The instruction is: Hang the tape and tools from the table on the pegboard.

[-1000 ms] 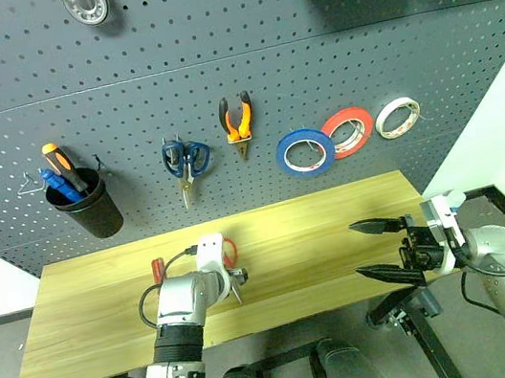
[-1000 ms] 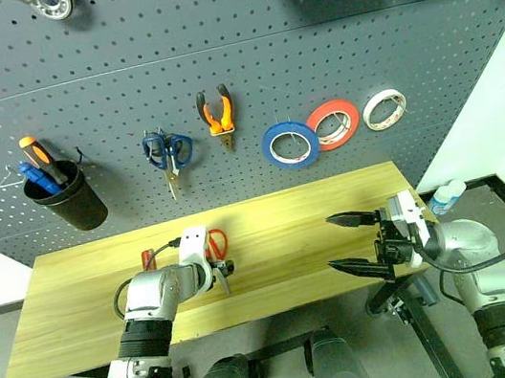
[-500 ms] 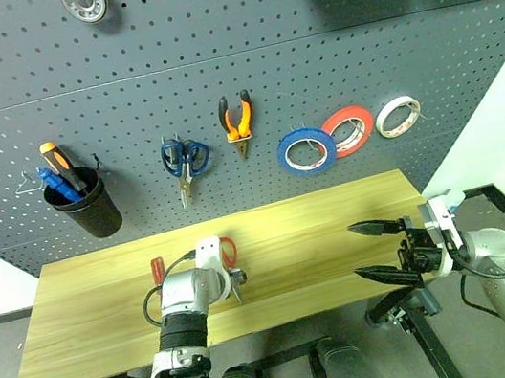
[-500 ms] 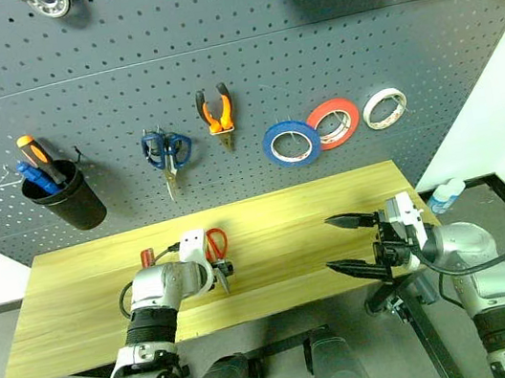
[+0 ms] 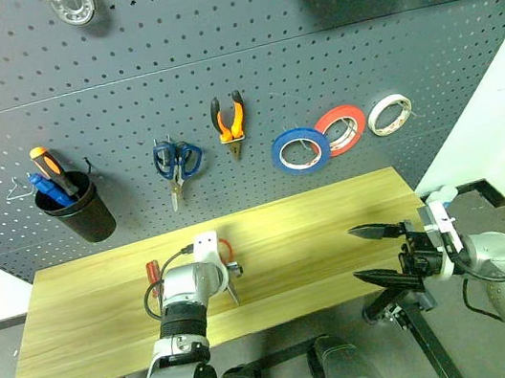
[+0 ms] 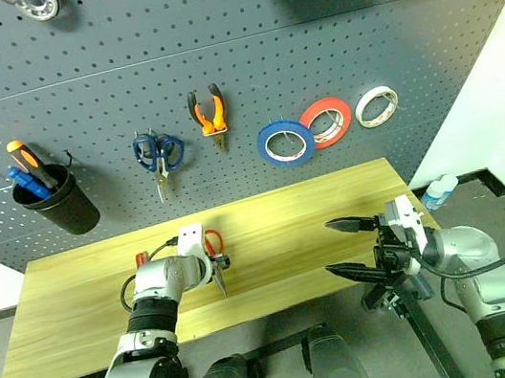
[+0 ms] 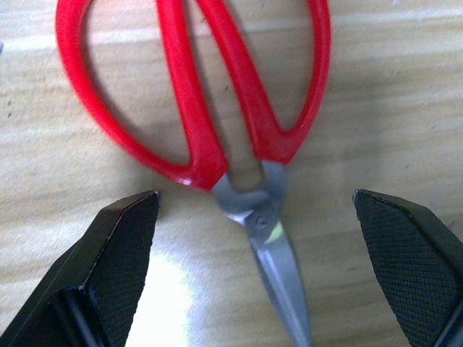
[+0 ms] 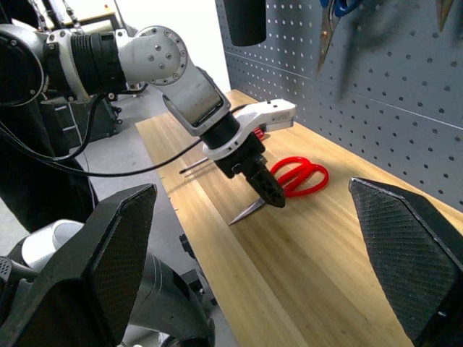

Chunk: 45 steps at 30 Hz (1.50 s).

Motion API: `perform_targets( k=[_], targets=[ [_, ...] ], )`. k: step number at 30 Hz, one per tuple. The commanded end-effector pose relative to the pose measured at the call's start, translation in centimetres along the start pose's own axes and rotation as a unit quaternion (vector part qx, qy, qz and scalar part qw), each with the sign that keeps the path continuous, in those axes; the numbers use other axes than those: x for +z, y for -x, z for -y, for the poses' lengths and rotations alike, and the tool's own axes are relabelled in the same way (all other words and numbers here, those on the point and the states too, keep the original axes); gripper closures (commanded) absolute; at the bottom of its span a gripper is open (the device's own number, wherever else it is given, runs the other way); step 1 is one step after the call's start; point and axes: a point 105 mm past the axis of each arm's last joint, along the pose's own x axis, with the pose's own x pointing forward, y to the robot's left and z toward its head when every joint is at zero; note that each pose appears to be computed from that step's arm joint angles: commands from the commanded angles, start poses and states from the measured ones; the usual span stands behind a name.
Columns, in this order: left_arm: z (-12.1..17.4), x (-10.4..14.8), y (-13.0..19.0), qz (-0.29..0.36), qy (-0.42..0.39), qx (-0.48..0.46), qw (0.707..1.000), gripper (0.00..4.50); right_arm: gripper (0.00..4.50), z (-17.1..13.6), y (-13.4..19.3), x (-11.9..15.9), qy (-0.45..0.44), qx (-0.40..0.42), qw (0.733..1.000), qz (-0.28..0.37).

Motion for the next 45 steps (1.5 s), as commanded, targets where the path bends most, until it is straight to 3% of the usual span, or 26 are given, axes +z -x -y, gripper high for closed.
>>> perform_targets(
  k=[1,9,11,20,26,28,31,35,38,43,45],
  targets=[
    [0.4,-0.5,-0.2,-0.015,0.018,-0.011,1.0,0.82,0.0,0.2,0.0,1.7,0.03,0.0,0.999,0.013],
    [0.4,-1.1,-0.2,-0.029,0.02,-0.01,0.999,3.5,0.0,0.6,-0.1,2.2,0.035,-0.003,0.999,0.014],
    [0.4,-1.2,-0.2,-0.03,0.021,-0.009,0.999,3.87,0.0,0.8,-0.1,2.1,0.035,-0.003,0.999,0.014],
    [0.1,-1.2,-0.1,-0.026,0.013,-0.009,1.0,3.88,0.0,1.2,0.0,1.7,0.033,-0.006,0.999,0.014],
    [0.0,0.0,0.8,0.013,-0.04,-0.023,0.999,3.88,0.0,1.1,0.0,1.7,0.03,-0.007,0.999,0.018],
    [0.0,0.3,1.3,0.026,-0.062,-0.037,0.997,3.88,0.0,1.2,0.1,1.6,0.032,-0.007,0.999,0.014],
    [-0.6,1.1,2.6,0.079,-0.167,-0.046,0.982,3.88,0.0,1.2,0.1,1.7,0.031,-0.007,0.999,0.016],
    [-2.7,1.7,3.8,0.131,-0.225,-0.023,0.965,3.88,0.0,1.5,0.1,2.0,0.032,-0.007,0.999,0.027],
    [-3.5,0.9,3.6,0.114,-0.204,-0.017,0.972,3.88,0.0,1.7,0.0,1.8,0.032,-0.007,0.999,0.024],
    [-1.4,0.0,3.5,0.112,-0.227,-0.068,0.965,3.88,0.0,1.6,-0.5,2.1,0.032,0.0,0.999,0.026],
    [-1.1,0.2,3.6,0.114,-0.215,-0.076,0.967,3.5,0.0,1.6,-0.5,2.1,0.033,0.001,0.999,0.025]
  ],
)
